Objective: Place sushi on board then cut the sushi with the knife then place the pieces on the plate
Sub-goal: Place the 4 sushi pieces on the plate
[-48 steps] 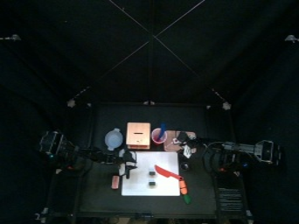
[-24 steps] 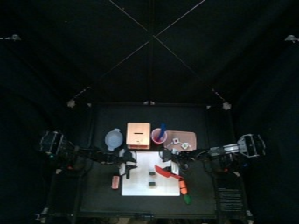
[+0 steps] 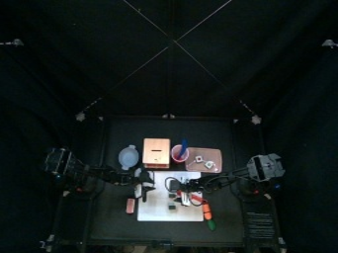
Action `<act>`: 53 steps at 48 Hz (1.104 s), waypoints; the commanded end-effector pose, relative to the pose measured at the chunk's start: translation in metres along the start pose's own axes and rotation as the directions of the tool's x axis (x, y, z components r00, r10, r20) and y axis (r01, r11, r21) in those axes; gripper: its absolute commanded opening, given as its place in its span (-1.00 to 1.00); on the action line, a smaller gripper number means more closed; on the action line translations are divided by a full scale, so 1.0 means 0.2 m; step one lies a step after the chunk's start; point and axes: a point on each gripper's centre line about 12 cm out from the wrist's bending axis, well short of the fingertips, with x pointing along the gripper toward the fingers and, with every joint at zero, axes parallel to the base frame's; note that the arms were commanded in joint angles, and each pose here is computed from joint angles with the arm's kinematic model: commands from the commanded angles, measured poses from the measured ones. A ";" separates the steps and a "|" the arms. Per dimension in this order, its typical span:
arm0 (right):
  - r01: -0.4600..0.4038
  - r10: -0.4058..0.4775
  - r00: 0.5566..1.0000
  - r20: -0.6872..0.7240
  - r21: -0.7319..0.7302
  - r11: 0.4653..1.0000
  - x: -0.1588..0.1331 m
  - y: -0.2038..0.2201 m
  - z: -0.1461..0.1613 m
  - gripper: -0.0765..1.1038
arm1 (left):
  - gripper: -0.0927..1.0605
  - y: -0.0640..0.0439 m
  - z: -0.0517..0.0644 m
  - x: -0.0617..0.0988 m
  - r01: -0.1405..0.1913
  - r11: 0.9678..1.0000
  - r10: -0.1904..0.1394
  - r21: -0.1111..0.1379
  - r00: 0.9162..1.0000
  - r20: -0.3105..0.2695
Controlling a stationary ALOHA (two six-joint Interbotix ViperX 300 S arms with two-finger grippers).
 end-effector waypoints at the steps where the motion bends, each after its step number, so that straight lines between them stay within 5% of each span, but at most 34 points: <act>1: -0.005 0.005 0.999 0.041 -0.002 1.000 0.00 0.01 0.09 0.62 | 0.46 0.00 0.05 0.00 0.002 1.000 -0.002 -0.003 1.000 0.026; 10: 0.002 -0.001 1.000 0.028 -0.018 1.000 0.06 0.01 0.10 0.55 | 0.46 0.00 0.04 0.00 0.002 1.000 -0.002 -0.002 1.000 0.024; 21: 0.004 -0.003 1.000 0.021 -0.024 1.000 0.09 0.00 0.10 0.13 | 0.46 0.00 0.04 0.00 0.001 1.000 -0.001 -0.001 1.000 0.021; 28: 0.010 -0.009 1.000 0.024 -0.011 1.000 0.05 -0.02 0.10 0.04 | 0.46 0.00 0.03 0.00 0.000 1.000 0.000 -0.003 1.000 0.017; 39: 0.038 -0.040 0.998 0.041 0.052 0.998 -0.19 -0.16 0.11 0.05 | 0.46 0.00 0.03 0.00 0.000 1.000 0.000 -0.001 1.000 0.018; 53: 0.129 -0.143 0.988 0.060 0.193 0.973 -0.52 -0.43 -0.08 0.05 | 0.46 0.00 0.03 0.00 0.000 1.000 0.000 -0.003 1.000 0.018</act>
